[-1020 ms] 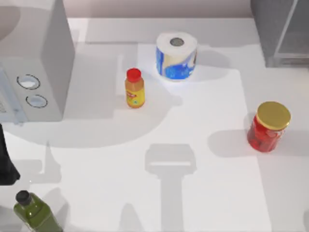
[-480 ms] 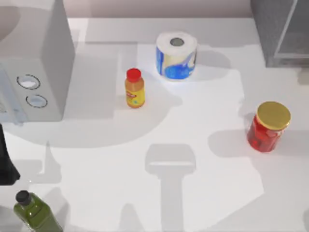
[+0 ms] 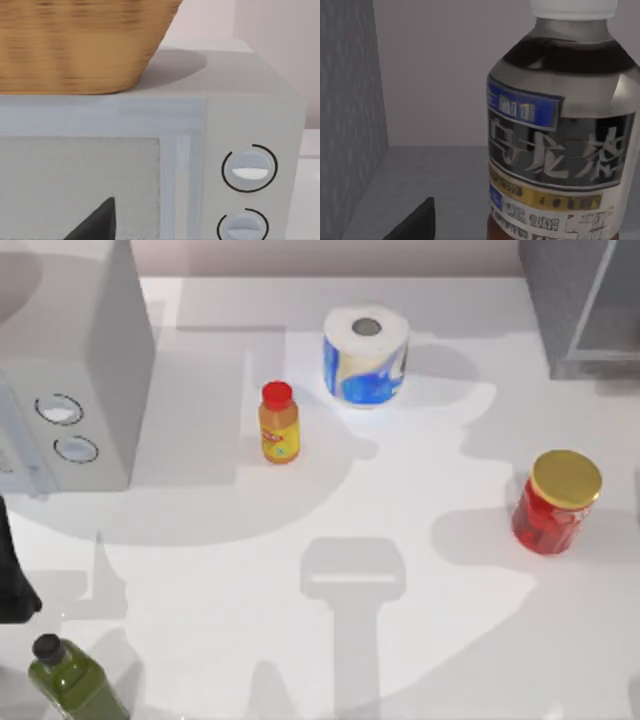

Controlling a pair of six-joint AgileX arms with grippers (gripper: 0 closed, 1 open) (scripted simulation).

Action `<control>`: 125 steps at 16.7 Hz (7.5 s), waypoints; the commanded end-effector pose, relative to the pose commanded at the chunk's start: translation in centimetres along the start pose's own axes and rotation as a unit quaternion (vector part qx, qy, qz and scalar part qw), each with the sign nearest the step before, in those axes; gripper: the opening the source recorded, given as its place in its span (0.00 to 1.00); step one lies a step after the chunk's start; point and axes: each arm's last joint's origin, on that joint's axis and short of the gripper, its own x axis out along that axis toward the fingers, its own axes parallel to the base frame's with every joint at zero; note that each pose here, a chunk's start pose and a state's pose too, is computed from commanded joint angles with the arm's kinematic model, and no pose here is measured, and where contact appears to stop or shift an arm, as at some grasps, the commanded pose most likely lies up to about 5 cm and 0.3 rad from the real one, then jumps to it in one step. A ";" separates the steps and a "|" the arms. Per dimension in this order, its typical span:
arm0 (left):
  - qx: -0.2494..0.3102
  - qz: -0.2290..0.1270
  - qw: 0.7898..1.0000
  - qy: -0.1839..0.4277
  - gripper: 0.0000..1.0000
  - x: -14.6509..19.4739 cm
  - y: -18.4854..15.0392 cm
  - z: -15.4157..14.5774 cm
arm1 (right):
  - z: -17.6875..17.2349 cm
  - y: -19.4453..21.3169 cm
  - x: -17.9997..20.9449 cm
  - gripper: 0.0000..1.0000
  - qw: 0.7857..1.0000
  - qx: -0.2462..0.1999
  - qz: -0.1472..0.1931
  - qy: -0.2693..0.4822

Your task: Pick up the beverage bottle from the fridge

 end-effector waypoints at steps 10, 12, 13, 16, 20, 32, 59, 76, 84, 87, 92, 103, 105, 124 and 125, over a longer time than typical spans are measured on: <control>0.000 0.000 1.000 0.000 1.00 0.0 0.0 0.0 | -0.2 0.2 6.0 1.00 1.000 0.000 0.001 0.002; 0.000 0.000 1.000 0.000 1.00 0.0 0.0 0.0 | -0.2 0.2 6.1 1.00 1.000 0.000 0.001 0.003; 0.000 0.000 1.000 0.000 1.00 0.0 0.0 0.0 | -0.2 0.2 6.1 1.00 1.000 0.000 0.001 0.003; 0.000 0.000 1.000 0.000 1.00 0.0 0.0 0.0 | -0.2 0.2 6.1 0.85 1.000 0.000 0.001 0.003; 0.000 0.000 1.000 0.000 1.00 0.0 0.0 0.0 | -0.2 0.2 6.1 0.55 1.000 0.000 0.001 0.003; 0.000 0.000 1.000 0.000 1.00 0.0 0.0 0.0 | -0.2 0.2 6.1 0.00 1.000 0.000 0.001 0.003; 0.000 0.000 1.000 0.000 1.00 0.0 0.0 0.0 | 6.0 -0.1 2.2 0.00 1.000 0.003 -0.001 -0.008; 0.000 0.000 1.000 0.000 1.00 0.0 0.0 0.0 | 6.1 0.9 -5.0 0.00 1.000 0.002 0.002 0.003; 0.000 0.000 1.000 0.000 1.00 0.0 0.0 0.0 | 11.2 4.5 -15.9 0.00 1.000 -0.003 0.002 -0.006; 0.000 0.000 1.000 0.000 1.00 0.0 0.0 0.0 | 10.6 5.6 -21.5 0.00 1.000 -0.001 0.002 -0.006; 0.000 0.000 1.000 0.000 1.00 0.0 0.0 0.0 | 6.6 6.6 -27.7 0.00 1.000 0.000 0.003 -0.008; 0.000 0.000 1.000 0.000 1.00 0.0 0.0 0.0 | 2.4 7.0 -29.6 0.00 1.000 -0.001 0.006 0.002; 0.000 0.000 1.000 0.000 1.00 0.0 0.0 0.0 | 2.4 7.0 -29.6 0.00 1.000 0.000 0.005 0.002; 0.000 0.000 1.000 0.000 1.00 0.0 0.0 0.0 | 3.9 24.3 -29.2 0.00 0.999 -0.013 0.015 0.025; 0.000 0.000 1.000 0.000 1.00 0.0 0.0 0.0 | 3.4 25.7 -30.0 0.00 1.000 -0.016 0.014 0.022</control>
